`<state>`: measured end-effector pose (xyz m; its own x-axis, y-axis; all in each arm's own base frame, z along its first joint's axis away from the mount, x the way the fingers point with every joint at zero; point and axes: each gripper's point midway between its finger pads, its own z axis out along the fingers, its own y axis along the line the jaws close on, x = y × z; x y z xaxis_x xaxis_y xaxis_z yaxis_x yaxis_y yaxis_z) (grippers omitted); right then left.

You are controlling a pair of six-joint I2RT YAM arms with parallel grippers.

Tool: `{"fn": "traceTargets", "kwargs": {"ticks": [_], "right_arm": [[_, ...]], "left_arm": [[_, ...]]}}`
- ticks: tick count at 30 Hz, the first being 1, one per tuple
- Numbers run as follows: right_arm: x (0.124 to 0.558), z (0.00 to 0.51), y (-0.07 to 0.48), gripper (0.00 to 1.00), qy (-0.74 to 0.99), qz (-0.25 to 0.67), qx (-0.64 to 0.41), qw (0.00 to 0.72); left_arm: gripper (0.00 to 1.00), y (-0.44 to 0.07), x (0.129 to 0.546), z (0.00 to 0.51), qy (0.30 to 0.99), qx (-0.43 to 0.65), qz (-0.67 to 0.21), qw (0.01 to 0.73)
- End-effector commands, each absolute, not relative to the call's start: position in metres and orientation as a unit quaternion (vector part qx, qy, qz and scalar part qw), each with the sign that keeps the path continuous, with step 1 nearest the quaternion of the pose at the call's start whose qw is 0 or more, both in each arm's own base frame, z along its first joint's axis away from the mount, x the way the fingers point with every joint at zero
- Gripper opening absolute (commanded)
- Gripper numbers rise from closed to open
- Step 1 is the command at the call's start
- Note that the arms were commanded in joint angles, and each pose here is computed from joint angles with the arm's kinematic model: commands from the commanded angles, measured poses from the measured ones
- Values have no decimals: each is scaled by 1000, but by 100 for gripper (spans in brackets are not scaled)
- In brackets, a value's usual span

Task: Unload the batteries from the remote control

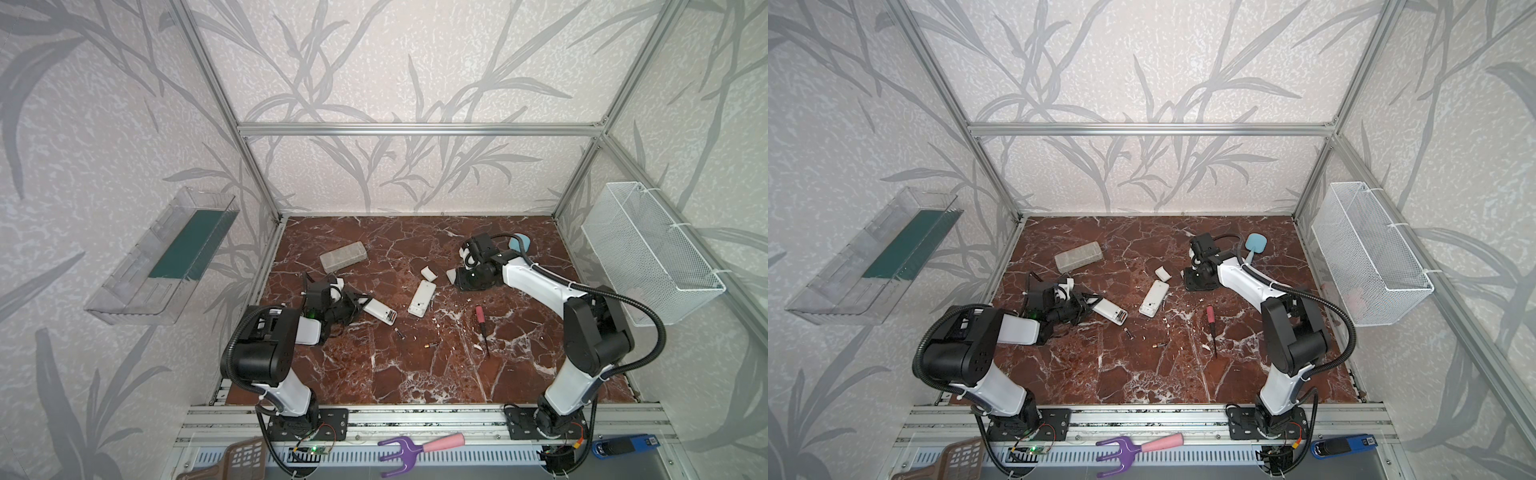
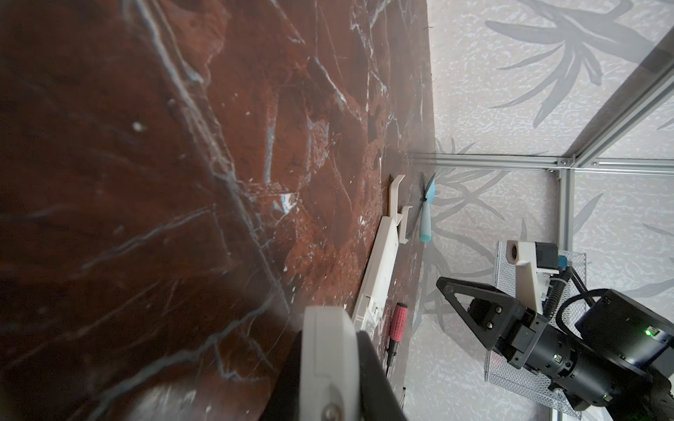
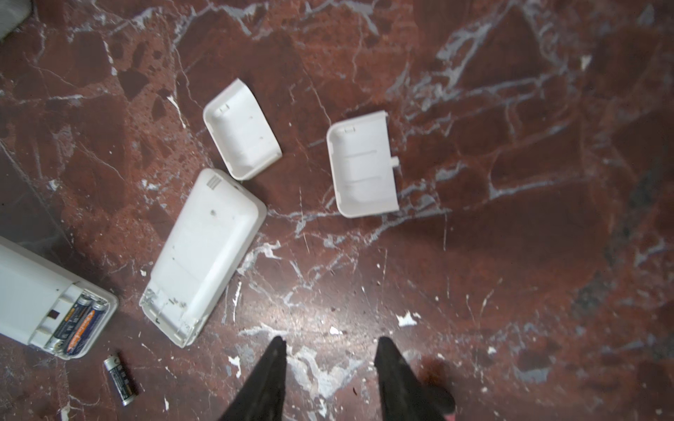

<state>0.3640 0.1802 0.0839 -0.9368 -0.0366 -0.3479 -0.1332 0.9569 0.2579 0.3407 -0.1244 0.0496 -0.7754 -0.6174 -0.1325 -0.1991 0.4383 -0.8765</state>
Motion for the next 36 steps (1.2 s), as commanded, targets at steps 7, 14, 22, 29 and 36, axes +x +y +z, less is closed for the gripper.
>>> {"fn": "traceTargets", "kwargs": {"ticks": [7, 14, 22, 29, 36], "right_arm": [[299, 88, 145, 53, 982, 122, -3, 146], [280, 76, 128, 55, 988, 105, 11, 117], [273, 66, 118, 56, 991, 86, 14, 99], [272, 53, 122, 56, 993, 94, 14, 74], [273, 38, 127, 56, 993, 102, 19, 54]], "left_arm": [[42, -92, 334, 36, 885, -233, -336, 222], [51, -85, 332, 49, 893, -223, -310, 236], [53, -66, 323, 76, 902, -207, -256, 278], [54, -54, 315, 100, 897, -196, -230, 324], [54, -61, 308, 107, 894, -188, -249, 322]]}}
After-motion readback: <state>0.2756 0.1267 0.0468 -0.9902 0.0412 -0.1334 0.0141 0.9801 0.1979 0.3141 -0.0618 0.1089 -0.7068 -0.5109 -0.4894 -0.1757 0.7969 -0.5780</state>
